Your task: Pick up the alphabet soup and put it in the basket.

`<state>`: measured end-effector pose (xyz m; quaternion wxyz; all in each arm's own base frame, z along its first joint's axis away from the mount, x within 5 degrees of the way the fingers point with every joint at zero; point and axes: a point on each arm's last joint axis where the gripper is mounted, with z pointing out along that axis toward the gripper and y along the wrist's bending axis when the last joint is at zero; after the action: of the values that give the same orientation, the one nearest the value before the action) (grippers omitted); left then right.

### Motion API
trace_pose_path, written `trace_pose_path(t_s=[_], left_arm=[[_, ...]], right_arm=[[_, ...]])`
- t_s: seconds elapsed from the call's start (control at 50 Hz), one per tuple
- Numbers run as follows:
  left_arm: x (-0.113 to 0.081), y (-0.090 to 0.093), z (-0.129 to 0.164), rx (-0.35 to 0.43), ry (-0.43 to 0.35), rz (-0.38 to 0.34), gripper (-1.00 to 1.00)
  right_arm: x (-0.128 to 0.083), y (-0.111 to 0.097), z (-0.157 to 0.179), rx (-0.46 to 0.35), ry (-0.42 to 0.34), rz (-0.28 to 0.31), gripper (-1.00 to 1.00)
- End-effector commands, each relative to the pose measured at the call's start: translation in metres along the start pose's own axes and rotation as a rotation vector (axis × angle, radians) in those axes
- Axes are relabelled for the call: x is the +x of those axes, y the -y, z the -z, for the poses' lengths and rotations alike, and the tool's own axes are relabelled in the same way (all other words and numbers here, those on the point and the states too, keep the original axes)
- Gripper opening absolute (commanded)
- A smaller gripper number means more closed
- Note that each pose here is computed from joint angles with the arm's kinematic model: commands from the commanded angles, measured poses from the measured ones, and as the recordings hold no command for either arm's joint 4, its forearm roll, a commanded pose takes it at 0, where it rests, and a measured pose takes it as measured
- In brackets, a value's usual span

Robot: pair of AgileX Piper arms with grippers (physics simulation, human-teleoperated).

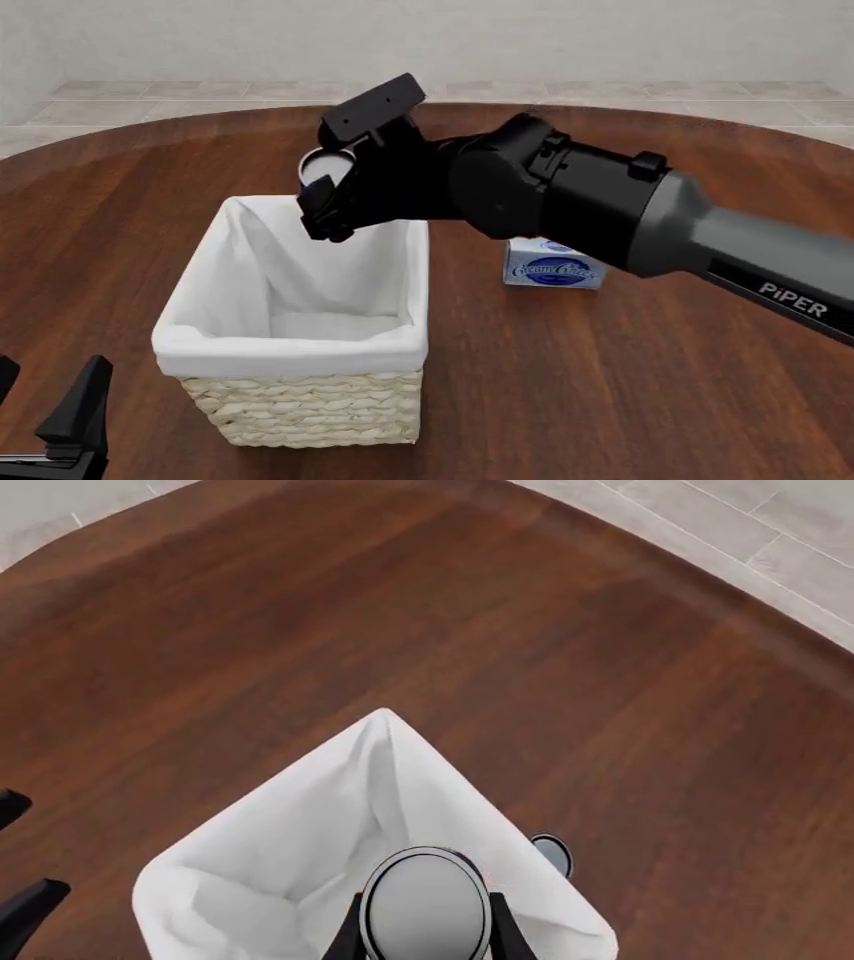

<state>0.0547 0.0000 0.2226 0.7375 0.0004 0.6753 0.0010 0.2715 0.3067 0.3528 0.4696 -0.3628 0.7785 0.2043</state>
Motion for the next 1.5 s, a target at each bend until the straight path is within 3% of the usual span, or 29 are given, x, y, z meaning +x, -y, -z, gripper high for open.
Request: trace_pose_path(t_s=[0.02,1.5], left_arm=[[0.0,0.0,0.0,0.0,0.0,0.0,1.0],[0.0,0.0,0.0,0.0,0.0,0.0,1.0]], right_arm=[[0.001,-0.005,-0.008,-0.01,-0.01,-0.011,-1.0],[0.011,-0.021,-0.023,-0.044,-0.048,-0.005,-1.0]])
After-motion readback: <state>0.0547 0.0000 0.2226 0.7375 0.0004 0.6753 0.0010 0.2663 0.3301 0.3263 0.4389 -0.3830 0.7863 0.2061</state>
